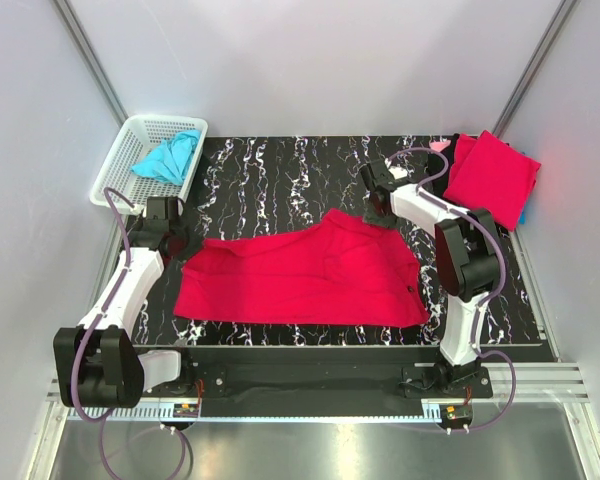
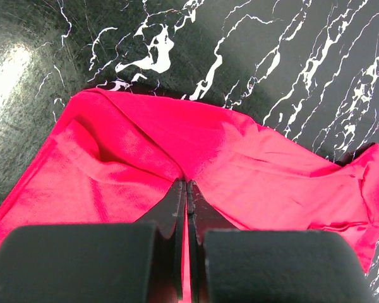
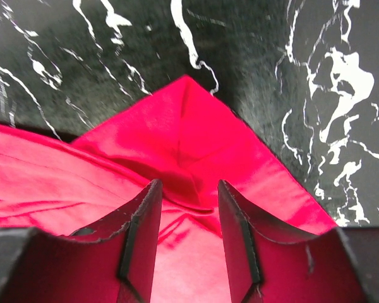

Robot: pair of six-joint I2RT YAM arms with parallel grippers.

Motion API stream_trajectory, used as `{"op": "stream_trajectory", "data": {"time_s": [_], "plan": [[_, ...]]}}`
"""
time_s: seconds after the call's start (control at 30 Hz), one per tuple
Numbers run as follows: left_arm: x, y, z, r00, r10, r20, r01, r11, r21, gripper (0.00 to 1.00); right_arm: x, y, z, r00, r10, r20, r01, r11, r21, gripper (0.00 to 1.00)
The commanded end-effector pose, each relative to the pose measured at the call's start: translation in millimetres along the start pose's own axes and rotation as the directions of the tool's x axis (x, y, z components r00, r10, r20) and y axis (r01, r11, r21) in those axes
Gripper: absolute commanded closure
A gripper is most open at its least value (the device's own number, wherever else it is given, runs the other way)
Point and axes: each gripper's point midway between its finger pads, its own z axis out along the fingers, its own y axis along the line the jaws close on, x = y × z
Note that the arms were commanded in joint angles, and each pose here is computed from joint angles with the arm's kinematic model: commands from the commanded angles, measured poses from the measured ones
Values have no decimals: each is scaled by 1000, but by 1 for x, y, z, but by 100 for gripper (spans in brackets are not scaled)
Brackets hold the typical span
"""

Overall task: Fold and stack the t-shirts
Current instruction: Fold the tshirt

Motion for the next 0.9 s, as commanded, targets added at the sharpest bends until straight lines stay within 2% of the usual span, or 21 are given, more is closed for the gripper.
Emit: {"op": "stream_trajectory", "data": {"time_s": [0.0,0.13,0.23,0.37,0.53,0.7,0.87], "plan": [[-13,-16,-11,999,17,37,-19,998,54,100,-12,-2,-23,999,38,37,-36,999,-34,53],[-13,-17,-11,999,18,37,-20,998,56,100,-7,-4,-24,999,49,16,-48,998,-50,56],[-13,-16,-10,999,18,35,-20,998,54,100,-4,-2,-29,998,58,5,-58,995,-76,62],[-11,-15,-10,999,18,32,-20,999,49,100,-2,0,-31,998,59,-3,-59,994,-92,63],[-11,-13,-10,999,25,33,-26,999,45,100,1,-5,-32,999,54,-2,-54,995,-82,61],[-11,-13,-10,999,23,33,-24,999,43,100,-4,-9,-41,998,56,26,-54,995,-79,53],[-11,-12,-9,999,23,33,-24,999,41,100,-10,-10,-46,997,56,51,-51,995,-87,52]]}}
